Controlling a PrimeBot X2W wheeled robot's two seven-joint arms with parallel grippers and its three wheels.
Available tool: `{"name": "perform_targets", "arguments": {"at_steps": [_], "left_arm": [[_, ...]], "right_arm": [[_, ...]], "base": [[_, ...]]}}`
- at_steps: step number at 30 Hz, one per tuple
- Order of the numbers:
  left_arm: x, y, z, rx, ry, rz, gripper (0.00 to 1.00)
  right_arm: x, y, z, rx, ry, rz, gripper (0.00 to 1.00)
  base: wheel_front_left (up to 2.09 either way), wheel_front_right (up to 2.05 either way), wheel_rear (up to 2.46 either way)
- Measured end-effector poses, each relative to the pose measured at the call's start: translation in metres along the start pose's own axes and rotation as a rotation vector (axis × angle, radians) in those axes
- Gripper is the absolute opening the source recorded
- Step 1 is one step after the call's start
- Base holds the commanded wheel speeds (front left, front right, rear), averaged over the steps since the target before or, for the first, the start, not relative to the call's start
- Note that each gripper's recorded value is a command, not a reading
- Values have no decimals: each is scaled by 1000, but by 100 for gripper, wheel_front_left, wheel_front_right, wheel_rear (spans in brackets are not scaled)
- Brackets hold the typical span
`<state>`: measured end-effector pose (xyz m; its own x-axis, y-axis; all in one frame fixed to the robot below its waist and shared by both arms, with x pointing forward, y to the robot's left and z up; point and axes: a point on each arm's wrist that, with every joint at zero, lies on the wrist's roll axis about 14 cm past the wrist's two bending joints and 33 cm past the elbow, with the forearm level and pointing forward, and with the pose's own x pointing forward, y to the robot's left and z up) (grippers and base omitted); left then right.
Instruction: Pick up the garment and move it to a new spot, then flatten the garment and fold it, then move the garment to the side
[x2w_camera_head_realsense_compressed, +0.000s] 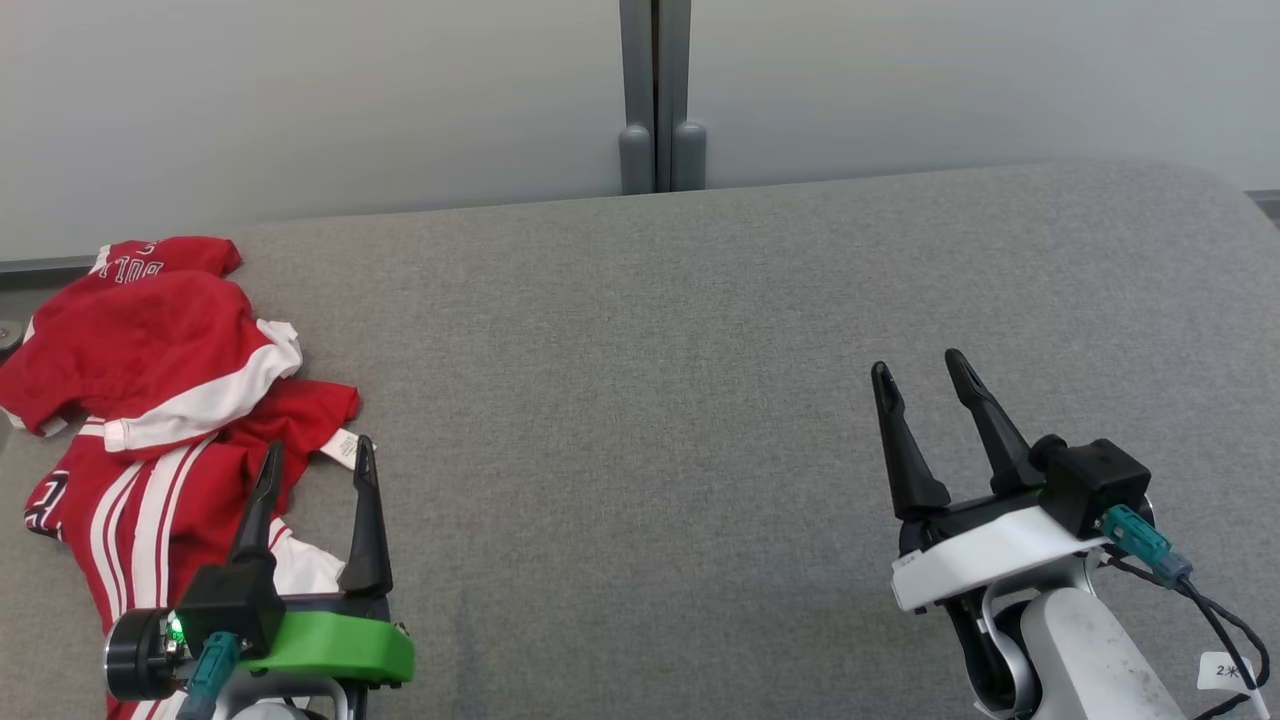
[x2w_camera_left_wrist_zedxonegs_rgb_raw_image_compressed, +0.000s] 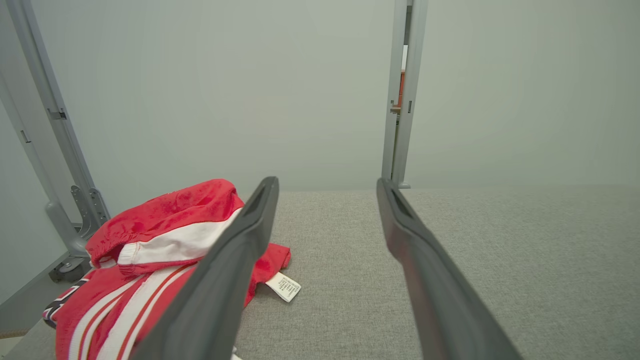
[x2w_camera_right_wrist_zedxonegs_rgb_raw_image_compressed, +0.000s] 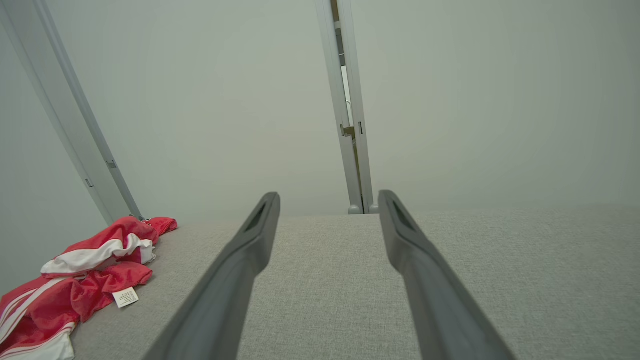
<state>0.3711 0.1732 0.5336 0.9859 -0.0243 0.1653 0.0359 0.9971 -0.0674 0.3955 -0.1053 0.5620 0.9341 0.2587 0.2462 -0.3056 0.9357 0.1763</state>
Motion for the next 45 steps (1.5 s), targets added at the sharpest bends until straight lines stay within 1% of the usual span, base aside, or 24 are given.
{"name": "perform_targets", "arguments": {"at_steps": [10,18,25,29,38,42,45], "left_arm": [[-3,6,-6,-8,20,17,100],[-13,32,-5,-15,21,97,100],[-34,65,-3,-15,22,210,100],[-53,88,-1,-15,22,295,100],[-114,143,5,-3,19,508,100],[-148,167,9,2,12,620,100],[-167,178,10,1,9,681,100]], "right_arm": [[2,5,-9,-3,27,22,100],[8,27,-28,10,77,93,100],[17,62,-42,34,111,199,100],[20,87,-52,58,138,270,100],[24,149,-64,106,172,438,100],[23,182,-66,127,180,528,100],[24,200,-66,140,181,578,100]], "base": [[0,0,0],[0,0,0],[0,0,0],[0,0,0],[0,0,0],[0,0,0],[0,0,0]]}}
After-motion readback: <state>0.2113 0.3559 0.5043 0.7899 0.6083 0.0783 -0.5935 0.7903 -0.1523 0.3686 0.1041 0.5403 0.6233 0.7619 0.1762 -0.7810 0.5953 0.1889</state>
